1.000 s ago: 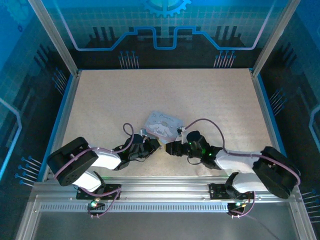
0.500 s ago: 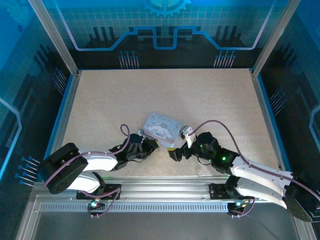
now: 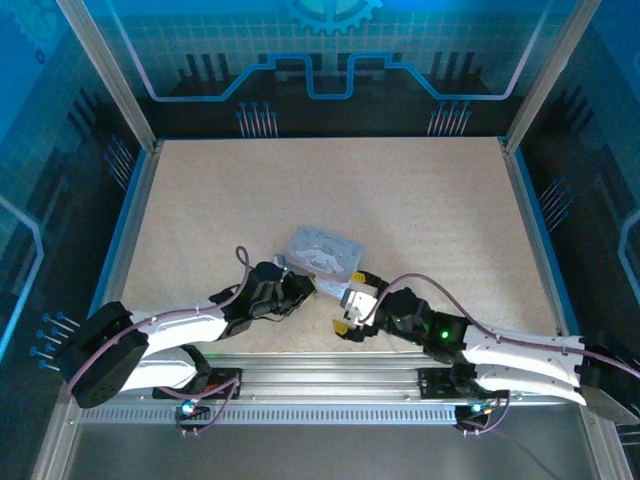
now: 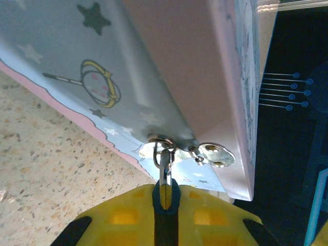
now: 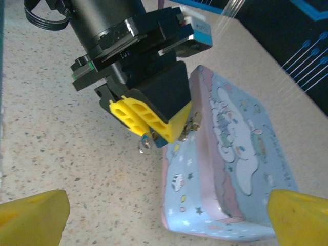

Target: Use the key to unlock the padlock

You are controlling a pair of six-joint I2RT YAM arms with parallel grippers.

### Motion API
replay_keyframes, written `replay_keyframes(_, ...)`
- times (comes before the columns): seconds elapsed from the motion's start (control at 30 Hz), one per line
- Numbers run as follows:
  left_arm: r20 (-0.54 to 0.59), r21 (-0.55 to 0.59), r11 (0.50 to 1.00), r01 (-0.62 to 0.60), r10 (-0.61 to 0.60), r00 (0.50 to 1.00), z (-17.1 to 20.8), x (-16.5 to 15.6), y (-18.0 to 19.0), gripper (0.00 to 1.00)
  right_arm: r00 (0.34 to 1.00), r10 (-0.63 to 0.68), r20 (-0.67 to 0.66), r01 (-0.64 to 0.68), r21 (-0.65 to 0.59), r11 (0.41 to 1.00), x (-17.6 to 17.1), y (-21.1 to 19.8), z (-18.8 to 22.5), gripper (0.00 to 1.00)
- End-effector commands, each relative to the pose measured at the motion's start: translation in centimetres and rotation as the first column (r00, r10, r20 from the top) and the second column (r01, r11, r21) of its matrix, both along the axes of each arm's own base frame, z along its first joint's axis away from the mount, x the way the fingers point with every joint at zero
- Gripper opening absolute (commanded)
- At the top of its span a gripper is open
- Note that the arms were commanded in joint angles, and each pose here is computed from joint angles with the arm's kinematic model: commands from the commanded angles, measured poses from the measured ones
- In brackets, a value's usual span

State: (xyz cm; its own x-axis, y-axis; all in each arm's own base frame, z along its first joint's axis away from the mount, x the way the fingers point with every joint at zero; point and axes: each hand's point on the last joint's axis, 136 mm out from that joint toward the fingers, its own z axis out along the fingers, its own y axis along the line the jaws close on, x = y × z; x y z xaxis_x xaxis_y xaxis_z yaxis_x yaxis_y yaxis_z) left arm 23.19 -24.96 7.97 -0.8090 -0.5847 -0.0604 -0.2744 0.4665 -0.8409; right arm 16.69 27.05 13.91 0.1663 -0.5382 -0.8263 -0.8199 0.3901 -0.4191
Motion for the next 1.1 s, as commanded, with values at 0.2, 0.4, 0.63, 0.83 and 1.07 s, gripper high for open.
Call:
replay_keyframes(0.2, 0.021, -0.057, 0.998, -0.020, 0.021, 1.000, 2.4, 0.7, -0.8, 0.00, 0.991, -0.034, 0.131, 0.041, -0.051, 0.998, 0.7, 1.3, 0.8, 0.87)
replay_keyframes(0.4, 0.021, -0.068, 0.997, -0.022, 0.023, 1.000, 2.6, 0.8, -0.9, 0.00, 0.991, -0.025, 0.128, 0.033, -0.063, 0.997, 0.8, 3.1, 0.0, 0.80)
replay_keyframes(0.63, 0.023, -0.073, 0.997, -0.018, 0.019, 1.000, 2.7, 0.7, -1.0, 0.00, 0.994, -0.029, 0.108, 0.035, -0.058, 0.998, 1.3, 4.9, -0.9, 0.71)
replay_keyframes(0.83, 0.021, -0.077, 0.997, -0.021, 0.022, 1.000, 2.7, 0.7, -1.0, 0.00, 0.994, -0.042, 0.100, 0.049, -0.071, 0.996, 1.8, 5.7, -1.9, 0.62)
replay_keyframes(1.07, 0.020, -0.078, 0.997, -0.019, 0.020, 1.000, 2.7, 0.7, -1.0, 0.00, 0.994, -0.056, 0.095, 0.063, -0.068, 0.996, 2.3, 6.3, -2.5, 0.53)
